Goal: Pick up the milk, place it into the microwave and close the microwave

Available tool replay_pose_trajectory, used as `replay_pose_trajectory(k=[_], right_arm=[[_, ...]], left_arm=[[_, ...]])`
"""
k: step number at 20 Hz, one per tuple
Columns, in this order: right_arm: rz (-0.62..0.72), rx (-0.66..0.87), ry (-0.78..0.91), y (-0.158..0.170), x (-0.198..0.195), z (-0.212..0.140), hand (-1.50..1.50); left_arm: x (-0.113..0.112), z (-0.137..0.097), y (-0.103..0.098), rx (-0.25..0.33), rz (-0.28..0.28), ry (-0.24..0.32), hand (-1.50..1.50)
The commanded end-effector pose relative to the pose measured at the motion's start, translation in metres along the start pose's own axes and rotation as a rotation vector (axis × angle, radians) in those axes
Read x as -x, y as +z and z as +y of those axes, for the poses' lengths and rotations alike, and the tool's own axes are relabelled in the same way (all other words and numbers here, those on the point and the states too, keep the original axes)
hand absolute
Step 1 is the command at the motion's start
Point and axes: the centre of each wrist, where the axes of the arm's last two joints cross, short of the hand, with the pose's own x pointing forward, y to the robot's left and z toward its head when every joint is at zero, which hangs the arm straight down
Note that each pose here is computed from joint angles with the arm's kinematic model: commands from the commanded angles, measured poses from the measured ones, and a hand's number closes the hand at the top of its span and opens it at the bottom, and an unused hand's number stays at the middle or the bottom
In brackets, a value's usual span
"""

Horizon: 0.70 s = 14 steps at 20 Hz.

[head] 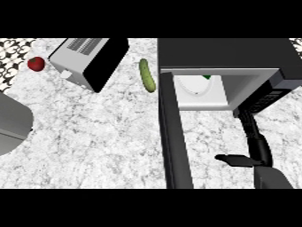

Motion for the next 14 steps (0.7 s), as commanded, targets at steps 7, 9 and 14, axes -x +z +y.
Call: replay_pose_trajectory(k=[7, 9, 14], right_arm=[[-0.017, 0.061, -0.003, 0.057, -0.011, -0.079, -1.5], [-0.024, 0.086, -0.013, 0.067, -0.017, -0.097, -1.5], [-0.035, 0.162, -0.048, 0.09, -0.024, -0.118, -1.5]], left_arm=[[0.03, -0.012, -0.033, 0.263, 0.1, -0.063, 1.5], [0.029, -0.019, -0.054, 0.282, 0.098, -0.106, 1.5], [0.056, -0.043, -0.077, 0.342, 0.103, -0.082, 1.5]])
